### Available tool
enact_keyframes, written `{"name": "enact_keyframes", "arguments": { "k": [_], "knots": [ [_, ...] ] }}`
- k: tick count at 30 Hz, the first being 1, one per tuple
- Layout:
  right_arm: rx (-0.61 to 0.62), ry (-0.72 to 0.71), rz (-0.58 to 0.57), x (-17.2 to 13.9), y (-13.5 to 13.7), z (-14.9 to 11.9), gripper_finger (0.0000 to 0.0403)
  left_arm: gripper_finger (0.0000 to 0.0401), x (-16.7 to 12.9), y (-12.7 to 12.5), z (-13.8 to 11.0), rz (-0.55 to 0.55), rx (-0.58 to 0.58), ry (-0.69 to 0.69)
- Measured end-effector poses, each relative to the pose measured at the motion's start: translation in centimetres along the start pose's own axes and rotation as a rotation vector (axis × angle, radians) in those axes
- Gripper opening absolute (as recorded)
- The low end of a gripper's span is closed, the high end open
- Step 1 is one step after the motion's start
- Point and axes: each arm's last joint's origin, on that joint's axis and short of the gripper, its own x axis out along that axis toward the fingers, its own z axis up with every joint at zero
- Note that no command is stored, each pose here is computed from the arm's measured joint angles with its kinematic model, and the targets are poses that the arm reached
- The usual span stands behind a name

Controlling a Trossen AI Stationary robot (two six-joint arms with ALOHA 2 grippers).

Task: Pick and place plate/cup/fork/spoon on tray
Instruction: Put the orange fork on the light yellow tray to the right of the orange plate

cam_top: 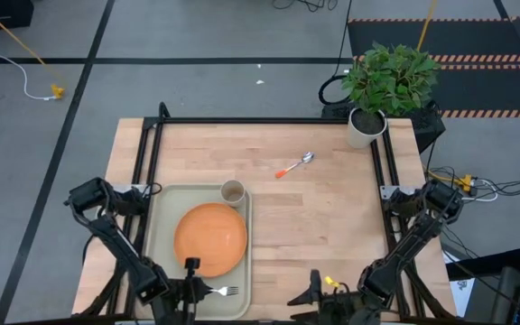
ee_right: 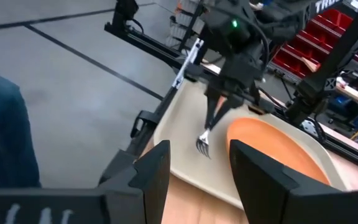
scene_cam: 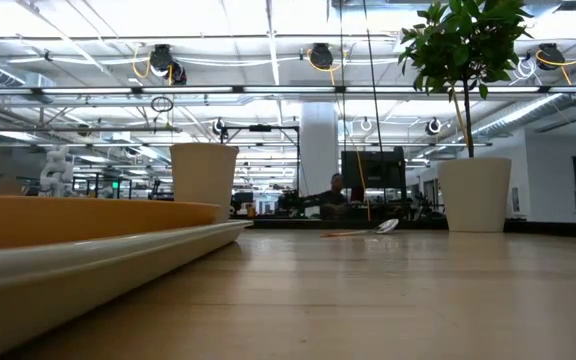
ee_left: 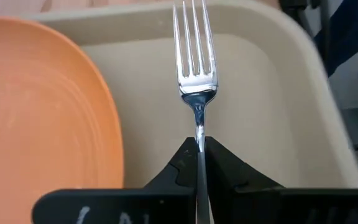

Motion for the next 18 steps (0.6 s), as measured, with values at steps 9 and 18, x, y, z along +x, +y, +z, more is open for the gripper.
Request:
{"name": "enact_keyframes", "arguments": {
  "k": [9, 18],
  "knots": [
    [0.003, -0.009, 0.013, -0.4, 0.5, 0.1, 0.0157, 0.0016, 0.8, 1.0, -1.1, 0.006, 0.060, -0.003],
    [0.001, -0.009, 0.012, -0.4, 0.5, 0.1, 0.0157, 0.0040, 1.6, 2.2, -0.5, 0.053, 0.043, 0.016]
  ]
}}
